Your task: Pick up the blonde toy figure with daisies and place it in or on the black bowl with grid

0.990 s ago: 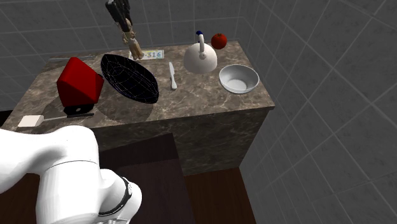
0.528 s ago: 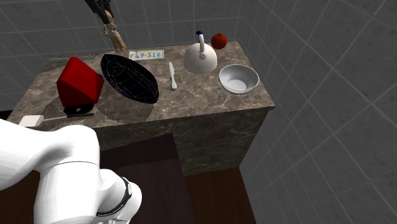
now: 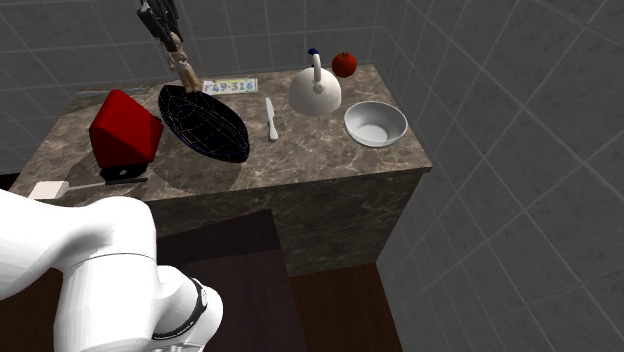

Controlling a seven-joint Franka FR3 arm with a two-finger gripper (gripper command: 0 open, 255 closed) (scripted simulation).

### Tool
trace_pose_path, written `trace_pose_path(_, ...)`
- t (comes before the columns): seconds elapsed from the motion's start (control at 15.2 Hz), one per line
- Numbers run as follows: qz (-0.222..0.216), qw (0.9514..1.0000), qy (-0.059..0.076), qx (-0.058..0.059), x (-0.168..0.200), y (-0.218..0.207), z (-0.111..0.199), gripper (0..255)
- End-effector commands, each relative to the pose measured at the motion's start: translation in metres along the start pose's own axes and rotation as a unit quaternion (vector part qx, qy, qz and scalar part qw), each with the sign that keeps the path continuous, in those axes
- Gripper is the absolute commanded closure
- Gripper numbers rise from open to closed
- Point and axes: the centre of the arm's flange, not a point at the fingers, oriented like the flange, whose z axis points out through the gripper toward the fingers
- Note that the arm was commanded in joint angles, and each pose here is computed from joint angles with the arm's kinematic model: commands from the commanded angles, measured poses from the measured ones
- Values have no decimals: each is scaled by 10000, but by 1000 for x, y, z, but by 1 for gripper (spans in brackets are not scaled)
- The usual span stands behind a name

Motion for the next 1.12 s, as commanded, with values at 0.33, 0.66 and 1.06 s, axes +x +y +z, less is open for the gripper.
trace_pose_path(0.33,0,10000,0,3,-3,0,38,255)
trace_pose_path(0.66,0,10000,0,3,-5,0,64,255)
trace_pose_path(1.06,0,10000,0,3,-6,0,79,255)
